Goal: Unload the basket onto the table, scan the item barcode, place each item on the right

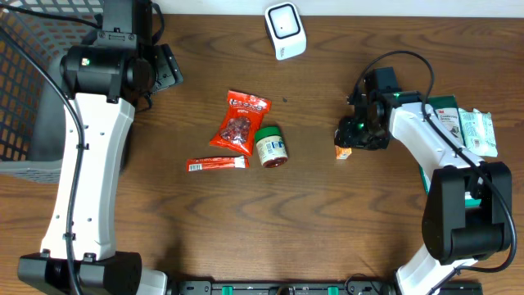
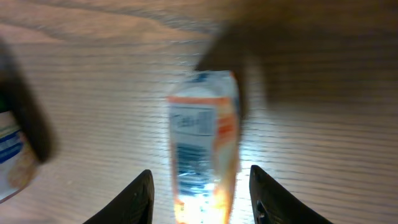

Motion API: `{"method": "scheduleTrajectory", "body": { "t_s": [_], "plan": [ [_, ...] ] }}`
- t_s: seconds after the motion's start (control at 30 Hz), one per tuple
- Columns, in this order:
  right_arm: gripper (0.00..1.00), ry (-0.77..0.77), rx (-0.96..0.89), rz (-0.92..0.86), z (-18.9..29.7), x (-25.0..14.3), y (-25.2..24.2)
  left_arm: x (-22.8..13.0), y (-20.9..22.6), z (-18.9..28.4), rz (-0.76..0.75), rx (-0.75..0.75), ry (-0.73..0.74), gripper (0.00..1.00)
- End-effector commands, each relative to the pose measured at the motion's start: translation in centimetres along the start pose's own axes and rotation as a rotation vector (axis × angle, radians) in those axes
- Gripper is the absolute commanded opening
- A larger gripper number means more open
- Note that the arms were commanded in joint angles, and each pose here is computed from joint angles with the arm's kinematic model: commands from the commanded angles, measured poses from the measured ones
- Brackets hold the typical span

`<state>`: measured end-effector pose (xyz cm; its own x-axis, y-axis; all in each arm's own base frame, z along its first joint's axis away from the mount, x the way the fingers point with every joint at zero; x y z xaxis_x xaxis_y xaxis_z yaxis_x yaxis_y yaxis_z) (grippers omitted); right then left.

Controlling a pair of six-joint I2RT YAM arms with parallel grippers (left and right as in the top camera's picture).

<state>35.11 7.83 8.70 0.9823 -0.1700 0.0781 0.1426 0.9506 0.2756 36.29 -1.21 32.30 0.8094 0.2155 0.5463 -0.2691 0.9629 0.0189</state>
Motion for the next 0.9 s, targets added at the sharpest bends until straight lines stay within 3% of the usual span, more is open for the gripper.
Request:
{"method": "scheduleTrajectory", "body": {
  "t_s": [0.0,0.33,0.57,0.87],
  "plan": [
    [0.45,0.011,0.05,0.022,0.2,-0.1,0.7,0.2,0.4,0.9,0.001,0.004,-0.024,0.84],
    [0.46,0.049,0.204,0.075,0.1,-1.0,4.1,0.2,0.4,0.9,0.001,0.004,-0.024,0.84],
    [0.5,0.042,0.295,0.228,0.2,-1.5,6.6,0.2,0.4,0.9,0.001,0.004,-0.024,0.84],
    [0.47,-0.023,0.22,0.085,1.4,0.5,3.9,0.2,0.4,0.9,0.001,0.004,-0.024,0.84]
  ]
}}
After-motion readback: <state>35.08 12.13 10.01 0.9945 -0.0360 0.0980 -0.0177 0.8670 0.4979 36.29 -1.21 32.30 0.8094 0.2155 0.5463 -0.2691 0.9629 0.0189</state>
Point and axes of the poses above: each gripper's point midway between its finger pads, its own z axis back along the fingers, its own y axis along the line the jaws close on, x = y × z, the point moved 5 cm from there along z, back along the fingers, and after that the axes turned 8 degrees about -z, right-handed, at the moved point
